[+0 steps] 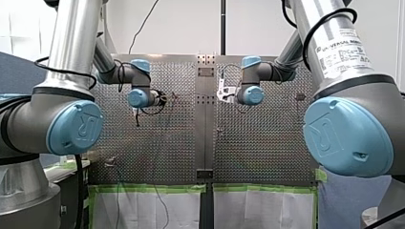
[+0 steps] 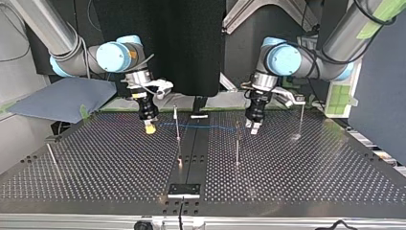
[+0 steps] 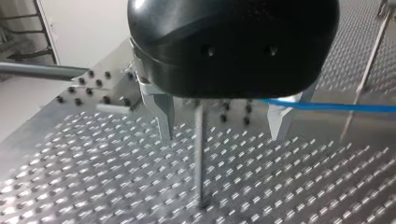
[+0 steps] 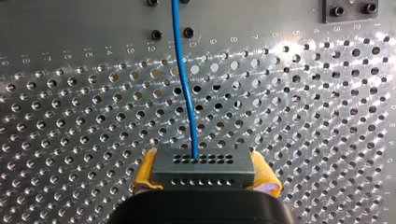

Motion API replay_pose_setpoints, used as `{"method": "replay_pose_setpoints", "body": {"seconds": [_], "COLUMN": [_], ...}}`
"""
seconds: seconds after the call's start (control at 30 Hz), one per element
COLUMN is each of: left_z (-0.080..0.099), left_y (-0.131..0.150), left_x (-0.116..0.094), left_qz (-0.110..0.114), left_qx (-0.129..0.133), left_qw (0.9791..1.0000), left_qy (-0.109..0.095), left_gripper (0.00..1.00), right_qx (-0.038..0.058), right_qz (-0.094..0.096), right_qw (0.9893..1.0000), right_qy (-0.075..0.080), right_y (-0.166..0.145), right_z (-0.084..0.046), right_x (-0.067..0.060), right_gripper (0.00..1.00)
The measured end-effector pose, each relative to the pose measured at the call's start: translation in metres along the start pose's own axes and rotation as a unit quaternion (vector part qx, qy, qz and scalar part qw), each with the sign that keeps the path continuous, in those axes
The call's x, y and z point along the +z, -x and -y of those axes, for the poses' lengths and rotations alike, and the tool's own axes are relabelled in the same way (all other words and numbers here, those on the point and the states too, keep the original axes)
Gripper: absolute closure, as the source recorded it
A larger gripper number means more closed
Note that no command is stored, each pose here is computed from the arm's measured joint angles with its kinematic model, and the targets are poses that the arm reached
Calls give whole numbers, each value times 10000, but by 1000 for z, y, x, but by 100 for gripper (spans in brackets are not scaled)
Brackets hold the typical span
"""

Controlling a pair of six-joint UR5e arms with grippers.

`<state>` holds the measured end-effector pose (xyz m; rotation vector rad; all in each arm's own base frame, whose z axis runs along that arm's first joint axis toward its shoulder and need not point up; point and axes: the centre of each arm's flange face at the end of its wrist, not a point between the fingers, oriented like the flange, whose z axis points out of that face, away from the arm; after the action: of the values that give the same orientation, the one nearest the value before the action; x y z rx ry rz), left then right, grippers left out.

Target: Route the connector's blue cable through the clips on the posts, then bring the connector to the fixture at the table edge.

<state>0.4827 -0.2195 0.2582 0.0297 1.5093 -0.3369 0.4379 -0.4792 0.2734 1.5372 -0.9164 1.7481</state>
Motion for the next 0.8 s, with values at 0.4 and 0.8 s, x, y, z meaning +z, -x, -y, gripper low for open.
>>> {"method": "replay_pose_setpoints", "body": {"seconds": [0.4, 0.8], "left_z": [10, 18], "left_y": [-8, 6], "left_x": [-14, -28], "left_qz": [-181, -63], "left_qx": [68, 14], "left_qw": [9986, 9979], "left_qy": [-496, -645], "left_gripper": [1, 1], "right_qx": [1, 2], "right_qz": [20, 14], "right_qw": [10000, 10000], "right_qy": [-4, -3], "right_y": [1, 1], "right_z": [1, 1], "right_x": [0, 0], "right_gripper": [100, 100]}}
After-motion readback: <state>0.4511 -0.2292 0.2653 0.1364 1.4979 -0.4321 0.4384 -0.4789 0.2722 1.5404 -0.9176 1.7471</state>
